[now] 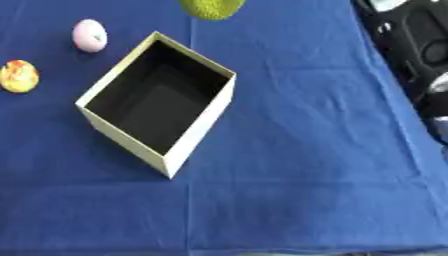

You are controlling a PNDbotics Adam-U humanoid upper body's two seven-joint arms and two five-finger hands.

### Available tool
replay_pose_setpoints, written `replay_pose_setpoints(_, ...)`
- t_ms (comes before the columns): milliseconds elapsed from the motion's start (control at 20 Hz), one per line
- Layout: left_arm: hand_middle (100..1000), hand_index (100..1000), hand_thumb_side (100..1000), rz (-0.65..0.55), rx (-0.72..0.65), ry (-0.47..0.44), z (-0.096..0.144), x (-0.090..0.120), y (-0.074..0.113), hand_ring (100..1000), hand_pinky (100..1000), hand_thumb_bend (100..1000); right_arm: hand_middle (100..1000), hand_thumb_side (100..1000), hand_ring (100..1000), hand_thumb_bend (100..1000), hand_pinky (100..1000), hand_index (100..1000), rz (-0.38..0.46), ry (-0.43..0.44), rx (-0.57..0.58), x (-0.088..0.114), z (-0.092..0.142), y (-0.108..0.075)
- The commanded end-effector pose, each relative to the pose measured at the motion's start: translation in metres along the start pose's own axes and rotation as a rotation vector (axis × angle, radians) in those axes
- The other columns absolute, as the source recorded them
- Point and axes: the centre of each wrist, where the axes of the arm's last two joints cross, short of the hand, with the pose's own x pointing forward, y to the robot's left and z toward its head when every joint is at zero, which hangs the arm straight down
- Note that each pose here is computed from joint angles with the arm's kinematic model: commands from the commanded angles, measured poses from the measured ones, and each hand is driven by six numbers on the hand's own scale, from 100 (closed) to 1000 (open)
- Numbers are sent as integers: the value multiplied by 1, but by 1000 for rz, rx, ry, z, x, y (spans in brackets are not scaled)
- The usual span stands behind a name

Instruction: Pick up objects on the table and place them in the box.

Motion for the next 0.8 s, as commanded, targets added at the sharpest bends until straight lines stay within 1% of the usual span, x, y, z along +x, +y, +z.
replay_pose_setpoints(50, 702, 813, 436, 3, -17, -41, -8, 5, 1, 762, 771, 111, 119, 219, 657, 100, 805, 495, -6, -15, 23, -1, -22, 10)
replay_pose_setpoints(100, 702, 813, 439, 0, -23, -43, -7, 5, 1, 762, 771, 107, 120, 220, 657, 100, 805, 495, -22, -15, 30, -2, -28, 18)
replay_pose_setpoints(150, 702, 813, 441, -4, -27, -42, -7, 5, 2, 762, 771, 105, 120, 187, 657, 100, 804, 496, -38, -16, 37, -3, -35, 27)
replay_pose_setpoints(200, 702, 813, 442, -8, -28, -39, -6, 5, 3, 762, 771, 104, 120, 222, 657, 100, 804, 496, -51, -19, 41, -3, -42, 35)
replay_pose_setpoints(350, 701, 811, 450, -16, -26, -27, -4, 4, 5, 762, 770, 100, 124, 229, 658, 100, 802, 497, -64, -6, 60, -5, -49, 53)
replay_pose_setpoints(600, 702, 811, 454, -17, -25, -21, -4, 4, 5, 762, 769, 100, 141, 233, 672, 100, 802, 517, -25, 10, 83, -6, -53, 67)
replay_pose_setpoints(800, 702, 810, 461, -15, -26, -13, -3, 4, 4, 762, 768, 100, 200, 260, 714, 100, 803, 575, 26, 0, 128, -4, -55, 76)
